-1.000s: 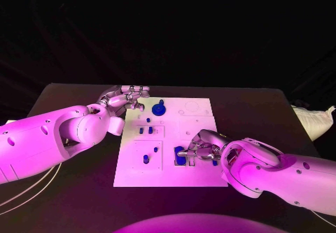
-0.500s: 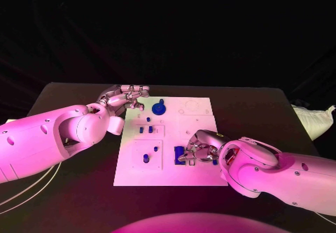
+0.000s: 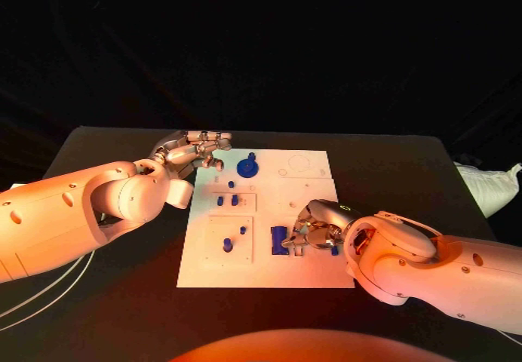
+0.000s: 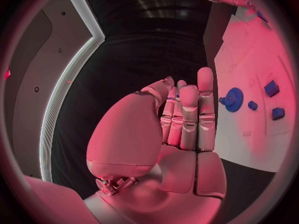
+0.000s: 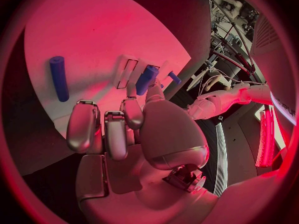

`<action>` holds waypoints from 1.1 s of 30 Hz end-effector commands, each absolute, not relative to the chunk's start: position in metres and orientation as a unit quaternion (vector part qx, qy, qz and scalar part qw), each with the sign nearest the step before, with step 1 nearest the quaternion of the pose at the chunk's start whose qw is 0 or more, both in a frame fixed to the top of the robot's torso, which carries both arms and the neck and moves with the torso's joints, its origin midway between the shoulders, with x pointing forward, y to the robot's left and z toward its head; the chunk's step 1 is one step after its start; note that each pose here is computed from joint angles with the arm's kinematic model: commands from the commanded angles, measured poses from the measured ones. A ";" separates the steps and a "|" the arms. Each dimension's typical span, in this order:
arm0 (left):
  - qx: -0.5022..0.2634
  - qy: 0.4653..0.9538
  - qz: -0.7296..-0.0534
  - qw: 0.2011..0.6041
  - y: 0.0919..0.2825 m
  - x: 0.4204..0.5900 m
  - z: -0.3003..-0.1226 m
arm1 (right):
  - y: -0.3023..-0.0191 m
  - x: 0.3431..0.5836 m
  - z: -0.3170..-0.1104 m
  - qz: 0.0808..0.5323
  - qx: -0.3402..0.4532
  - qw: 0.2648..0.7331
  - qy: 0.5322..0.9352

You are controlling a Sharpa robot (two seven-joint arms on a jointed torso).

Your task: Assemble the parts on the task board

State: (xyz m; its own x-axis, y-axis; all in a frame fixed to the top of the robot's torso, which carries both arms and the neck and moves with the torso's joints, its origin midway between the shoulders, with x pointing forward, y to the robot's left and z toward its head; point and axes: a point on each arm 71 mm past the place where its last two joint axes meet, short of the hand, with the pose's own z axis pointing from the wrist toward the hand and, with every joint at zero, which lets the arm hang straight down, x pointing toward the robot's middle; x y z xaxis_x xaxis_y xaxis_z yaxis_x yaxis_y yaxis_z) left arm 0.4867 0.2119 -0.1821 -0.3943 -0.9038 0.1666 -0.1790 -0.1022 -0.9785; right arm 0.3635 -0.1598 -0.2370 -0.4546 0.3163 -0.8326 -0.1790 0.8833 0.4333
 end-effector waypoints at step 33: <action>-0.451 0.596 -0.593 0.299 0.210 0.484 -0.181 | -0.246 0.361 -0.231 0.126 0.005 0.528 0.840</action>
State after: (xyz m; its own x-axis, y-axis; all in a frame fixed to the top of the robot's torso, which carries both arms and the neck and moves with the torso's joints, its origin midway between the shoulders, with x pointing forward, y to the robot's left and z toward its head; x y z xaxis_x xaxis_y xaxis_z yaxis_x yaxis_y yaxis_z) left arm 0.4845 0.2122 -0.1820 -0.3982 -0.9017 0.1683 -0.1840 -0.1012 -0.9777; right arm 0.3614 -0.2458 -0.2291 -0.4341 0.2165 -0.8745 -0.1066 0.9515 0.2885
